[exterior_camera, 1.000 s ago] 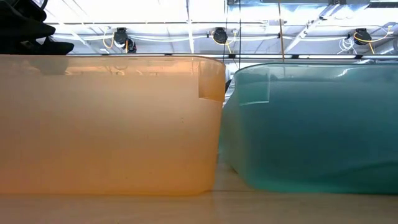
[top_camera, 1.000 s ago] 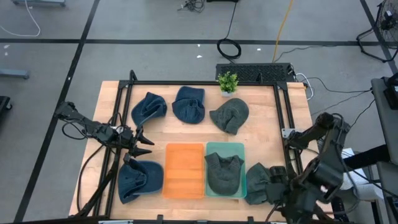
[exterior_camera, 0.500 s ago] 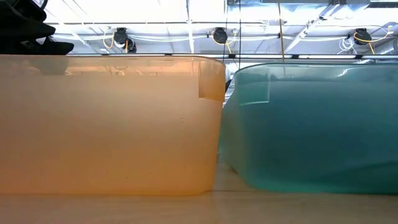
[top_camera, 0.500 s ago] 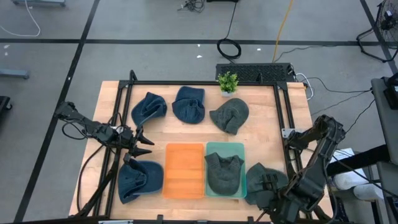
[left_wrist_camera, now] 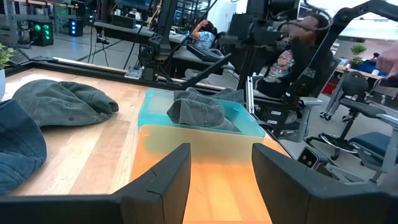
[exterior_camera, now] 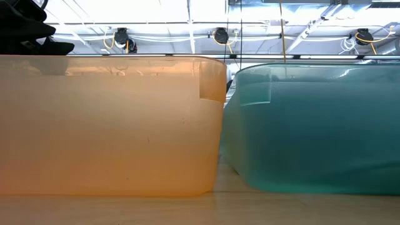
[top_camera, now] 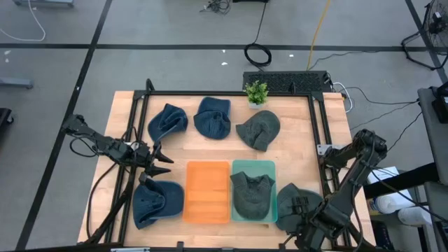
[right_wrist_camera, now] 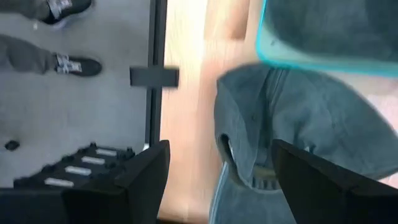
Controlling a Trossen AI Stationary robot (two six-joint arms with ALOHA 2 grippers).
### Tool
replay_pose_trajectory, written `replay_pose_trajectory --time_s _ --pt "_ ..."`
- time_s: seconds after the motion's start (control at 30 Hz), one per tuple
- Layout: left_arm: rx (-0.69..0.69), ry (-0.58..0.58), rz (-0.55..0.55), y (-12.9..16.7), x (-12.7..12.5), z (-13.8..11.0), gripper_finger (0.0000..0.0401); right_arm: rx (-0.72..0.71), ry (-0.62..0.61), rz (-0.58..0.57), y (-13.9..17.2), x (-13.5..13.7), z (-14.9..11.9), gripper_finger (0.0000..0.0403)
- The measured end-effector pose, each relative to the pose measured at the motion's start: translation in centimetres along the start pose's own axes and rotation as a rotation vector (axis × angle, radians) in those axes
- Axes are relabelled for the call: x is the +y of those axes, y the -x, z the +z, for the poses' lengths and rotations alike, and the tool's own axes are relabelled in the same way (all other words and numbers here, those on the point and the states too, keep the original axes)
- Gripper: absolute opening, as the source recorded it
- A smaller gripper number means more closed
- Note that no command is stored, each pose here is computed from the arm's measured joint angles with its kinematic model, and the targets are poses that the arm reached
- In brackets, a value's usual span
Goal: Pick & Place hat
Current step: Put the bottom black cap into the green bin
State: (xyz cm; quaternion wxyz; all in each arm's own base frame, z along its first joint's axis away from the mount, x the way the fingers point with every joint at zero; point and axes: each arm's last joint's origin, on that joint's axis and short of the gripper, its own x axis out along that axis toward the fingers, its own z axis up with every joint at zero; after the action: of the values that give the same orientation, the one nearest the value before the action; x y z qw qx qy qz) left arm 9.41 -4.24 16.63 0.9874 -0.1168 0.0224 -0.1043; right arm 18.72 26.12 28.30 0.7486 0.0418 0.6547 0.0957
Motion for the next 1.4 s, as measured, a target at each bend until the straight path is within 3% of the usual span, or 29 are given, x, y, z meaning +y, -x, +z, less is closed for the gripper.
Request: replay_pose_trajectory --time_s 0.57,0.97,1.27,1.4 --pt "0.000 0.000 0.000 0.0 0.0 0.0 0.0179 0.102 -0.034 -0.079 -2.9 -0.1 -3.1 0.0267" --pt "0.000 0.000 0.000 0.0 0.0 0.0 0.0179 0.170 -0.212 -0.159 -5.6 -1.6 -4.6 0.0267" --pt "0.000 0.000 0.000 0.0 0.0 0.0 0.0179 0.263 -0.231 -0.018 -9.1 -2.3 -5.6 0.0267" --pt "0.000 0.000 0.000 0.0 0.0 0.0 0.0179 0.285 -0.234 -0.016 -9.8 -2.7 -6.0 0.0261"
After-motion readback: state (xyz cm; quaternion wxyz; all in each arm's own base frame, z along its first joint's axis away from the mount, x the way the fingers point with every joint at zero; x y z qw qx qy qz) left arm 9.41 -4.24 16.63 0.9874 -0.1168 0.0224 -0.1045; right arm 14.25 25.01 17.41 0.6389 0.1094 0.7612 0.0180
